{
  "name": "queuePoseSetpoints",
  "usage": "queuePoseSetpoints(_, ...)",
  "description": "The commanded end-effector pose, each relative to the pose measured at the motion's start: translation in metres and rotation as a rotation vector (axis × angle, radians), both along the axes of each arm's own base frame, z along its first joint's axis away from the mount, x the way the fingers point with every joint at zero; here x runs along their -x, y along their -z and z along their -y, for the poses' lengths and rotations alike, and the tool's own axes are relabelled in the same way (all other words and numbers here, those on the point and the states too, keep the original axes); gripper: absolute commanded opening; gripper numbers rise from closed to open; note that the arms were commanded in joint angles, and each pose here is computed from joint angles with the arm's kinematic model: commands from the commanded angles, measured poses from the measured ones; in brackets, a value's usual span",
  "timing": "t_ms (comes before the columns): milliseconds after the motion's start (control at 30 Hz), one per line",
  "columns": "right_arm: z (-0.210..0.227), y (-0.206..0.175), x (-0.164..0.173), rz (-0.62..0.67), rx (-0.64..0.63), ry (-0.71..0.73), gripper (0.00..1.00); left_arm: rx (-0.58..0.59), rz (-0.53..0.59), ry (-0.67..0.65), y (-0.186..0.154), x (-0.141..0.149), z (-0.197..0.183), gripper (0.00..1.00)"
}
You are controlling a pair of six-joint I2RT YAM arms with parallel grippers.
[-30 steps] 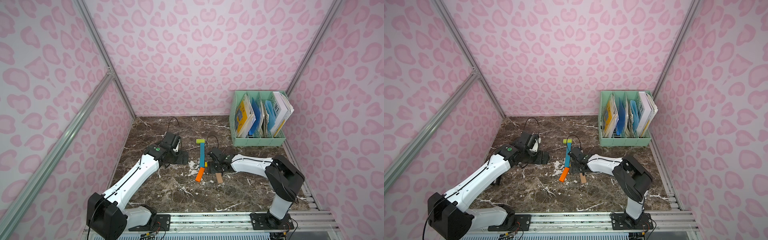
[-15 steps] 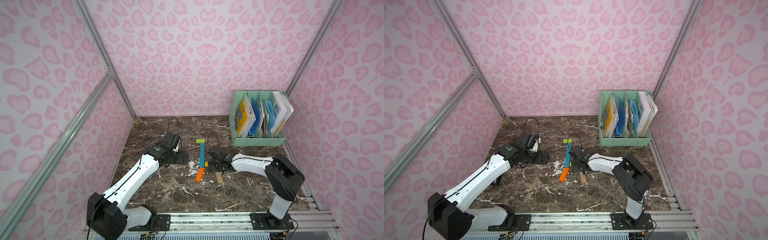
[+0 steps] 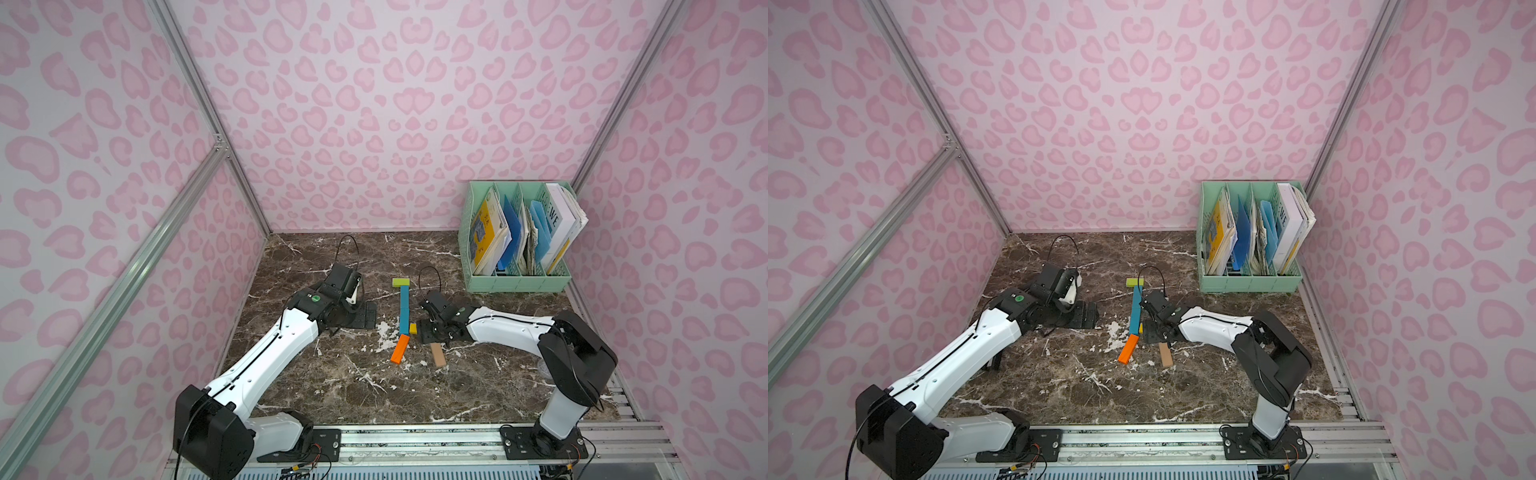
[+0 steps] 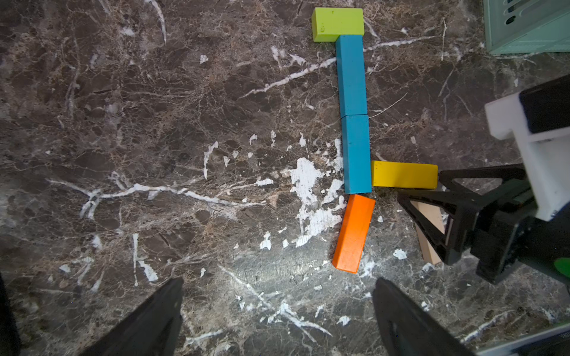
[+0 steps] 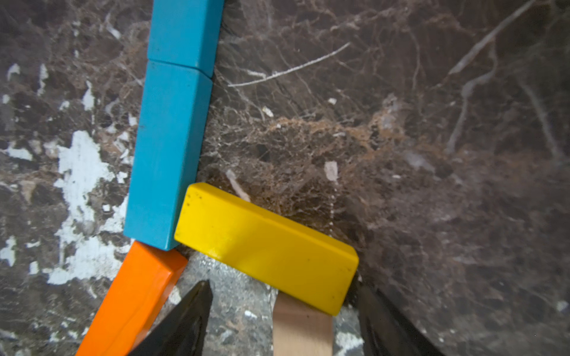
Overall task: Assemble a giraffe with building blocks
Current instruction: Adjust the building block at the center of the board.
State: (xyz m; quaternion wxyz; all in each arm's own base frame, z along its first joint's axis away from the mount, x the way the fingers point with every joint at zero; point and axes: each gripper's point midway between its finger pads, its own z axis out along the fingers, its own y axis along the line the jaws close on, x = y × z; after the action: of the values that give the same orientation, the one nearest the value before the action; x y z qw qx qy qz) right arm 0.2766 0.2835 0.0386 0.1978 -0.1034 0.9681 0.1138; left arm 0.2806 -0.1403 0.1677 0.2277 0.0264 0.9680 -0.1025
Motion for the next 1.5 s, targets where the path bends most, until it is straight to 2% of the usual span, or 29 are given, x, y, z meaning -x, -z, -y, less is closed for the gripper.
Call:
queuePoseSetpoints(0, -0.001, -0.004, 0.002, 0.003, -0.018, -0.011, 0.78, -0.010, -0.002, 0.011, 0.000, 0.000, -0.001, 0.99)
queuePoseSetpoints(167, 0.003, -0.004, 0.002, -0.011, -0.047, 0.019, 0.78, -0.007, -0.003, 0.011, 0.000, 0.000, 0.000, 0.99)
queuePoseSetpoints(400, 0.005, -0.021, -0.004, -0.056, -0.282, 0.100, 0.78, -0.010, -0.005, 0.014, -0.001, 0.000, 0.000, 0.99)
queuePoseSetpoints(633, 0.014, -0.014, -0.001, -0.162, -0.394, 0.143, 0.77, -0.007, -0.004, 0.015, 0.000, -0.002, 0.001, 0.99)
queuePoseSetpoints(867, 0.003, -0.015, 0.003, -0.190, -0.475, 0.120, 0.76, -0.005, -0.005, 0.015, 0.000, -0.002, 0.002, 0.99)
queuePoseSetpoints(1000, 0.004, -0.016, 0.000, -0.191, -0.498, 0.128, 0.76, -0.010, -0.001, 0.016, -0.001, -0.001, 0.000, 0.99)
queuePoseSetpoints(1467, 0.014, -0.010, -0.009, -0.151, -0.464, 0.145, 0.74, -0.012, -0.003, 0.015, 0.000, -0.001, 0.000, 0.99)
